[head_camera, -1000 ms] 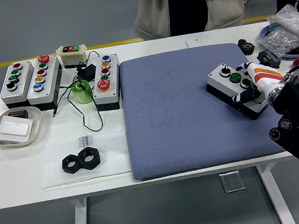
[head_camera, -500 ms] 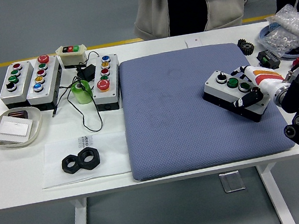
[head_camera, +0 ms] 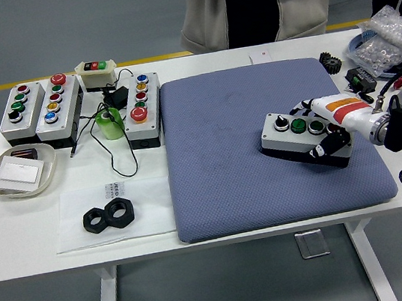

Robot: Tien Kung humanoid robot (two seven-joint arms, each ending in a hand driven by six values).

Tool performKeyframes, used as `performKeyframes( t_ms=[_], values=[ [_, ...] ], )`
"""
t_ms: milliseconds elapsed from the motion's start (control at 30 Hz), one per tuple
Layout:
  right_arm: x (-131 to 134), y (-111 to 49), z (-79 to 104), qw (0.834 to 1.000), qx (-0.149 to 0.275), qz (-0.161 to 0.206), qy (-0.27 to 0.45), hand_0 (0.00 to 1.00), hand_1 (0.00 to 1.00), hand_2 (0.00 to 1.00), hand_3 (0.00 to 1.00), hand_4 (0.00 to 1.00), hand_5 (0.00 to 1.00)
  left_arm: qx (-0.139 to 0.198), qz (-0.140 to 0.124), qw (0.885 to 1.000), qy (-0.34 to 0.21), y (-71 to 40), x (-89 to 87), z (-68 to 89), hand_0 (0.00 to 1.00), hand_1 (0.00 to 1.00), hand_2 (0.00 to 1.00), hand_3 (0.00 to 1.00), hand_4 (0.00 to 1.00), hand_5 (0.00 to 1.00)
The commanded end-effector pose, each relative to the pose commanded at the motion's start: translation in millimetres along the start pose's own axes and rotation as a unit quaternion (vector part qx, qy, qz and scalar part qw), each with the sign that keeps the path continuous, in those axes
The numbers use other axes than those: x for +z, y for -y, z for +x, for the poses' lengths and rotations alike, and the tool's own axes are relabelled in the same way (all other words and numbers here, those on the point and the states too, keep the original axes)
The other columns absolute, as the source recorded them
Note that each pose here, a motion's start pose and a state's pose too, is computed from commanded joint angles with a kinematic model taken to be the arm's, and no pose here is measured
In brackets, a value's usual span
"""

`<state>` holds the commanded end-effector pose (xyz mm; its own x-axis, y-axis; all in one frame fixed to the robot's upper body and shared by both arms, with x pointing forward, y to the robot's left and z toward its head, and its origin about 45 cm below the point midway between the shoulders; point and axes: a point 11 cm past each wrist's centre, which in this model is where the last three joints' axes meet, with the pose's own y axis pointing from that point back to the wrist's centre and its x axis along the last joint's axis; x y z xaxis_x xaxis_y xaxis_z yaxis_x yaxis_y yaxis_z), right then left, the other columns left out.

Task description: Pick up the button,place it on the desk,press the button,press the button

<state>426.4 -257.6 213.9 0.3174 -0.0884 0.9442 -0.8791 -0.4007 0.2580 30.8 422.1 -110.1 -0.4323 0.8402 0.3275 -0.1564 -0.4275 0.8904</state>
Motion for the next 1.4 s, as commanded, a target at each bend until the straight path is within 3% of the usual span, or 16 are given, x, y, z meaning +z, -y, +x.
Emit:
performKeyframes(
  t_ms=[233,600,633,667,833,867,1033,1100,1400],
  values=[
    [-1.7,-1.5,4.0,0.999,-0.015,0.035,-0.031,0.638,0.498,0.487,0.681,0.811,0.002,0.000,0.000,1.000,0.000,0.0,0.3,-0.4,0.729,0.838,0.903,0.829,0.651,0.998],
    [-2.5,-6.7,8.1,0.996,-0.017,0.084,-0.019,0.665,0.511,0.497,0.697,0.784,0.002,0.000,0.002,1.000,0.002,-0.2,-1.2,-0.7,0.733,0.839,0.903,0.830,0.649,0.998],
    [-2.3,-6.9,8.6,0.996,-0.016,0.086,-0.018,0.665,0.511,0.497,0.697,0.784,0.002,0.000,0.002,1.000,0.002,-0.2,-1.4,-0.6,0.733,0.839,0.903,0.830,0.649,0.998],
    [-2.1,-7.0,8.8,0.996,-0.016,0.089,-0.019,0.736,0.540,0.522,0.720,0.788,0.002,0.001,0.003,1.000,0.002,-0.2,-1.6,-0.5,0.734,0.838,0.904,0.830,0.650,0.998],
    [-1.7,-7.9,8.0,0.995,-0.020,0.096,-0.024,0.736,0.540,0.522,0.720,0.788,0.002,0.001,0.004,1.000,0.004,-0.2,-2.0,-0.4,0.734,0.838,0.904,0.830,0.650,0.998],
    [-1.4,-8.8,6.5,0.995,-0.025,0.098,-0.025,0.784,0.579,0.558,0.759,0.791,0.002,0.001,0.004,1.000,0.004,-0.2,-2.5,-0.2,0.735,0.838,0.904,0.830,0.648,0.998],
    [-1.7,-11.4,1.2,0.993,-0.034,0.107,-0.030,0.784,0.579,0.558,0.759,0.791,0.002,0.001,0.005,1.000,0.004,-0.3,-3.5,0.0,0.735,0.838,0.904,0.830,0.648,0.998],
    [-2.6,-11.8,0.3,0.993,-0.035,0.112,-0.034,0.833,0.607,0.591,0.775,0.788,0.002,0.001,0.006,1.000,0.004,-0.4,-3.6,-0.1,0.735,0.839,0.904,0.830,0.646,0.998],
    [-1.5,-11.8,4.3,0.992,-0.032,0.115,-0.040,0.873,0.622,0.607,0.782,0.774,0.002,0.000,0.003,1.000,0.003,-0.2,-1.3,-1.1,0.742,0.839,0.904,0.831,0.652,0.998]
  ],
)
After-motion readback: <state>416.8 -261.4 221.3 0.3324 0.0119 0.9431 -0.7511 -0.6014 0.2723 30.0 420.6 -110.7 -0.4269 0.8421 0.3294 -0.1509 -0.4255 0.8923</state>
